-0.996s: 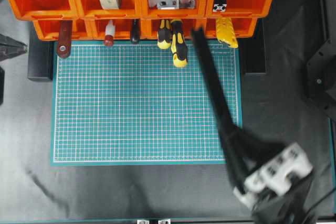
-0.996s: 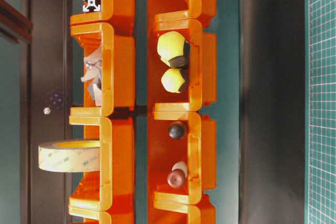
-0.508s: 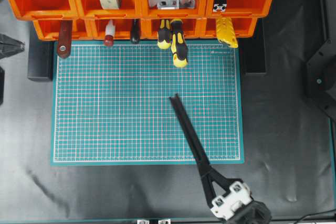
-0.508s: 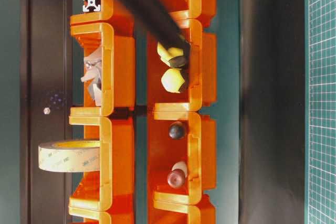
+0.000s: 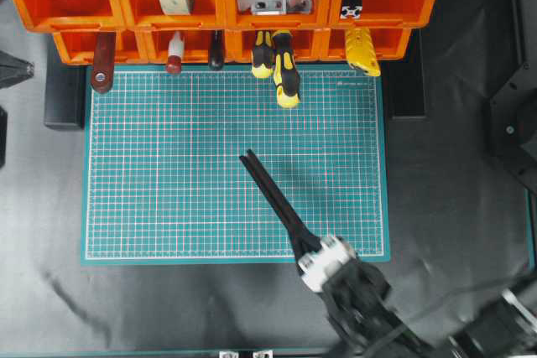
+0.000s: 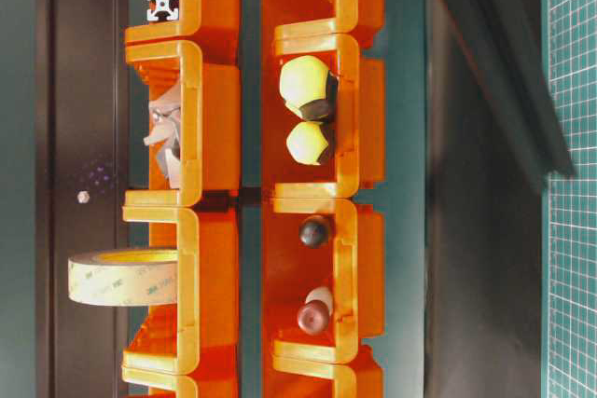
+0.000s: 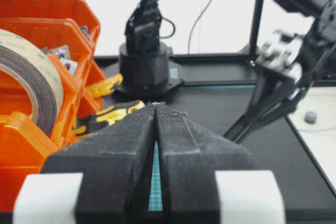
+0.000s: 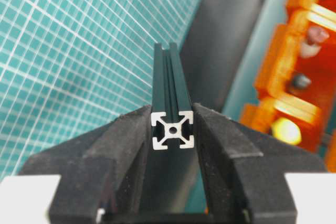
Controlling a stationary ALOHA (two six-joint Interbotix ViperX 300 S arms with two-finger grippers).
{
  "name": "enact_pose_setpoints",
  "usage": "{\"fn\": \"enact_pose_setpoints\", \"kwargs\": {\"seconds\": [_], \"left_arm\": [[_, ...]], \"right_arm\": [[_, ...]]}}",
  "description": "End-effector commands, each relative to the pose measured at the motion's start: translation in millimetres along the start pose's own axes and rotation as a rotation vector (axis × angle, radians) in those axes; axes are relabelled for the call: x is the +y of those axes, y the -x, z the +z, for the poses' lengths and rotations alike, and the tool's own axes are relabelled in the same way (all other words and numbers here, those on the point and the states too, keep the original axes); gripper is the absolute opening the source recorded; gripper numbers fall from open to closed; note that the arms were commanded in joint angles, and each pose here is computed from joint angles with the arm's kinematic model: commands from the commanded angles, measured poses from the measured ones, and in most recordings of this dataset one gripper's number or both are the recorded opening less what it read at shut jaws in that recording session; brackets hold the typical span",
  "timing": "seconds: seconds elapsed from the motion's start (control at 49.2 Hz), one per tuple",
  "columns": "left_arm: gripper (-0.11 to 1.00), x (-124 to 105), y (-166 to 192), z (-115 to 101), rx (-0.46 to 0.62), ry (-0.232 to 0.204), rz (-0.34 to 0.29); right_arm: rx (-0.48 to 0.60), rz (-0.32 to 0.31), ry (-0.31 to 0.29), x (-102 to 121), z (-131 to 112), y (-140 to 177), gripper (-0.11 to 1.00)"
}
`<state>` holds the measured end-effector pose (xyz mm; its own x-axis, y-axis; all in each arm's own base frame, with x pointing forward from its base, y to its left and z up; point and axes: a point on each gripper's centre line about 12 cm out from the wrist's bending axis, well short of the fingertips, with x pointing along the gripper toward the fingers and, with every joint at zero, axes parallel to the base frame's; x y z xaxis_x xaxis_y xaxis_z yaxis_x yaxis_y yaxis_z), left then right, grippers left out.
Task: Pick frame from container rack with right arm.
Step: 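Pull the black extrusion bar out of the rack with the right gripper, then lower the bar onto the teal mat and open the right gripper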
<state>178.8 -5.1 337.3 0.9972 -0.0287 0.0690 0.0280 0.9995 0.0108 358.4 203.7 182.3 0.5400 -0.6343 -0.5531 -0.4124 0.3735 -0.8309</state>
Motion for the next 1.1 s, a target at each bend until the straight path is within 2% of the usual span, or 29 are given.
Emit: {"fn": "enact_pose_setpoints", "kwargs": {"seconds": [0.0, 0.345, 0.732, 1.077], "left_arm": [[0.00, 0, -3, 9, -0.021, 0.000, -0.002], [0.00, 0, -2, 10, -0.022, -0.001, -0.003], [0.00, -1, -2, 6, -0.012, -0.001, -0.005], [0.00, -1, -1, 7, -0.017, -0.001, -0.005]], "right_arm": [[-0.044, 0.027, -0.057, -18, -2, -11, 0.25], [-0.012, 0.078, -0.084, -26, -17, -63, 0.25], [-0.014, 0.109, -0.084, -18, -15, -80, 0.25], [-0.052, 0.207, -0.118, -4, -11, -81, 0.25]]}}
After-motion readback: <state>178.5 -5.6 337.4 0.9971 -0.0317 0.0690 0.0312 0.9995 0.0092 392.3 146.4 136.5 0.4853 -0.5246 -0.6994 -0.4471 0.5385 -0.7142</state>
